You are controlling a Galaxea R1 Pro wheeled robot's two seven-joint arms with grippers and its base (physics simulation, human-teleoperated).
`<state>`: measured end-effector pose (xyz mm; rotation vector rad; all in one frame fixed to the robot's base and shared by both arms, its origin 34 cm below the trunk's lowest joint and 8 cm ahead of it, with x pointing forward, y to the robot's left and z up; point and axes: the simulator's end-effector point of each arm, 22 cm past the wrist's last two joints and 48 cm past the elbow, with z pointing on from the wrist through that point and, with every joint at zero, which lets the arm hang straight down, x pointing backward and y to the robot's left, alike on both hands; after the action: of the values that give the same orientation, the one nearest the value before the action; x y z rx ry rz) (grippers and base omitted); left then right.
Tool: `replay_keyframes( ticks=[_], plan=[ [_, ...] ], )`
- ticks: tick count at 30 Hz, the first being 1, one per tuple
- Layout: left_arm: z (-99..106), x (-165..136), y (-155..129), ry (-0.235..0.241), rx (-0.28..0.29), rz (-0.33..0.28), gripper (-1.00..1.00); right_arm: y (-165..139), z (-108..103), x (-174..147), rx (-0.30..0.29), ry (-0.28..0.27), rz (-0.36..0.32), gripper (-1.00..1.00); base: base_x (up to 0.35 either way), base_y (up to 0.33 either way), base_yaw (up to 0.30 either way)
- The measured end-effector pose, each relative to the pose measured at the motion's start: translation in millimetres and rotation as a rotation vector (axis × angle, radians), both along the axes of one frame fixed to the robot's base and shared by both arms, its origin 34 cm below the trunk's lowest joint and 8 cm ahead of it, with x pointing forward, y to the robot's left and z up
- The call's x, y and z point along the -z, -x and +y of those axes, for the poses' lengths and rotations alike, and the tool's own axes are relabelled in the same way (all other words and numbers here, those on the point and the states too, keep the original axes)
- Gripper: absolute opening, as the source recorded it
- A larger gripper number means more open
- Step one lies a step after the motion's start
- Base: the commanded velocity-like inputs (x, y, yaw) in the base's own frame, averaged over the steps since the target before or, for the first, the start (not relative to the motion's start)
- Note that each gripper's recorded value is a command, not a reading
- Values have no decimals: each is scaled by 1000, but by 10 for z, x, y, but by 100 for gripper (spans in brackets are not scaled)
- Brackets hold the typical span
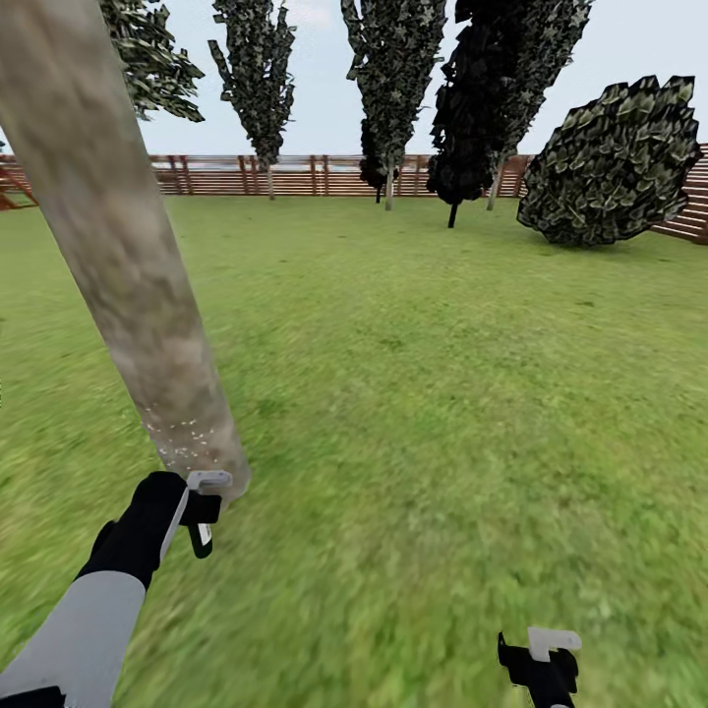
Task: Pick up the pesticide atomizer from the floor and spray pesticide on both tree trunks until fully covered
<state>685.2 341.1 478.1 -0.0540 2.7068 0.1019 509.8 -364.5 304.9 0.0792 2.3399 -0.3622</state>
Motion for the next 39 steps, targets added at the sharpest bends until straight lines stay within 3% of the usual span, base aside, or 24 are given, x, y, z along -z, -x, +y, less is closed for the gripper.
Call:
replay_keyframes(
  ticks=[6, 9, 14, 21, 39],
  plan=[
    [-4, -28, -21, 2, -1, -6, -100, 1, 2, 0, 0, -1, 0, 100, 163, -240, 252],
    [7, -154, -95, -4, -3, -38, -100, 2, 2, 0, -1, -1, 1, 100, 280, -116, 275],
    [14, -182, -54, -1, -13, -15, -100, 2, 3, 3, -1, -1, 1, 100, 96, -11, 277],
    [29, -362, -158, -7, -16, -60, -100, 3, 4, 3, -1, -1, 1, 100, 60, -36, 272],
    [-45, -349, -161, 1, -9, -60, -100, 4, -11, 1, 1, 1, 1, 100, 178, -213, 16]
  ],
)
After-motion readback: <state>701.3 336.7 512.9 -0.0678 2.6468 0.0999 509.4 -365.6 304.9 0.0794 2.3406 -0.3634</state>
